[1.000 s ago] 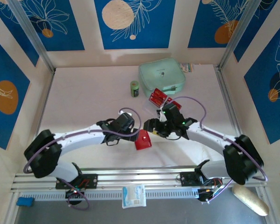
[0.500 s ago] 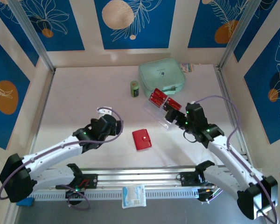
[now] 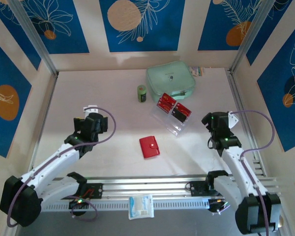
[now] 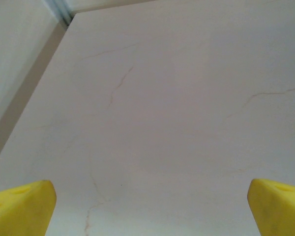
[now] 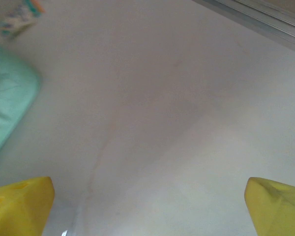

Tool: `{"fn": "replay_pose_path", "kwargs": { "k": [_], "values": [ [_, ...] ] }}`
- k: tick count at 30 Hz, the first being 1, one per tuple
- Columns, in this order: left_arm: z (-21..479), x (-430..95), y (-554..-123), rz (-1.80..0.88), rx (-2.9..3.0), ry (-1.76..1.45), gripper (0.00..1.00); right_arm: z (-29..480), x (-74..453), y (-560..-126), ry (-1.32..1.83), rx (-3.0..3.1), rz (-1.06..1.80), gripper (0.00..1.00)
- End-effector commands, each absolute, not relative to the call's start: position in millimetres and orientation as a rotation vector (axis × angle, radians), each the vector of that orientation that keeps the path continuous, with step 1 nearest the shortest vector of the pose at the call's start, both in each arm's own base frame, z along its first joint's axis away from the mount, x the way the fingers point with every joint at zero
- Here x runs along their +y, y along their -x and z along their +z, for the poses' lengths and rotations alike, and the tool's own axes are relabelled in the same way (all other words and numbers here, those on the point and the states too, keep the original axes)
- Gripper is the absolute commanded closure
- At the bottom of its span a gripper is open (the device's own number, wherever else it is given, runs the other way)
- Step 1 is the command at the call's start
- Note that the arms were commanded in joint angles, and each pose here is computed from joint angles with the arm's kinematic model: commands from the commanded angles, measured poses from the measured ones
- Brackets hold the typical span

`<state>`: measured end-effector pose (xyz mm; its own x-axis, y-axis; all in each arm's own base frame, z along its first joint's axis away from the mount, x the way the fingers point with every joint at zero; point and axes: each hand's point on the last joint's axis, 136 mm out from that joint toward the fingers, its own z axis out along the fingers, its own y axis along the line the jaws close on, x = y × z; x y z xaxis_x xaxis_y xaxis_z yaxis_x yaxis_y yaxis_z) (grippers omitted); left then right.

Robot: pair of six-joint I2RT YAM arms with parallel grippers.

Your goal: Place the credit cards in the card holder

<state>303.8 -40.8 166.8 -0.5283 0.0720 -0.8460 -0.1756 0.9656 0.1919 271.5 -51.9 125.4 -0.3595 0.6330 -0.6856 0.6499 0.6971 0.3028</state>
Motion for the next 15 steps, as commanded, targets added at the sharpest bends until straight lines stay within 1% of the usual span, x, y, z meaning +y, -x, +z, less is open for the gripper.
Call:
{"fn": "replay_pose_path", "kwargs": {
  "k": [1, 4, 8, 13, 15],
  "values": [
    [170, -28, -310, 0.337, 2.076, 0.113, 0.0, 127, -65, -280, -1.071, 2.058, -0.006, 0.01],
    [172, -22, -313, 0.349, 2.07, 0.127, 0.0, 114, -66, -288, -1.145, 2.134, 0.055, 0.01],
    [173, -18, -320, 0.371, 2.069, 0.115, 0.0, 98, -64, -303, -1.144, 2.254, 0.094, 0.01],
    [158, -14, -331, 0.348, 2.076, 0.112, 0.0, 88, -57, -321, -0.974, 2.308, 0.085, 0.01],
    [150, -10, -334, 0.344, 2.083, 0.126, 0.0, 94, -58, -327, -0.907, 2.276, 0.069, 0.01]
  ]
}}
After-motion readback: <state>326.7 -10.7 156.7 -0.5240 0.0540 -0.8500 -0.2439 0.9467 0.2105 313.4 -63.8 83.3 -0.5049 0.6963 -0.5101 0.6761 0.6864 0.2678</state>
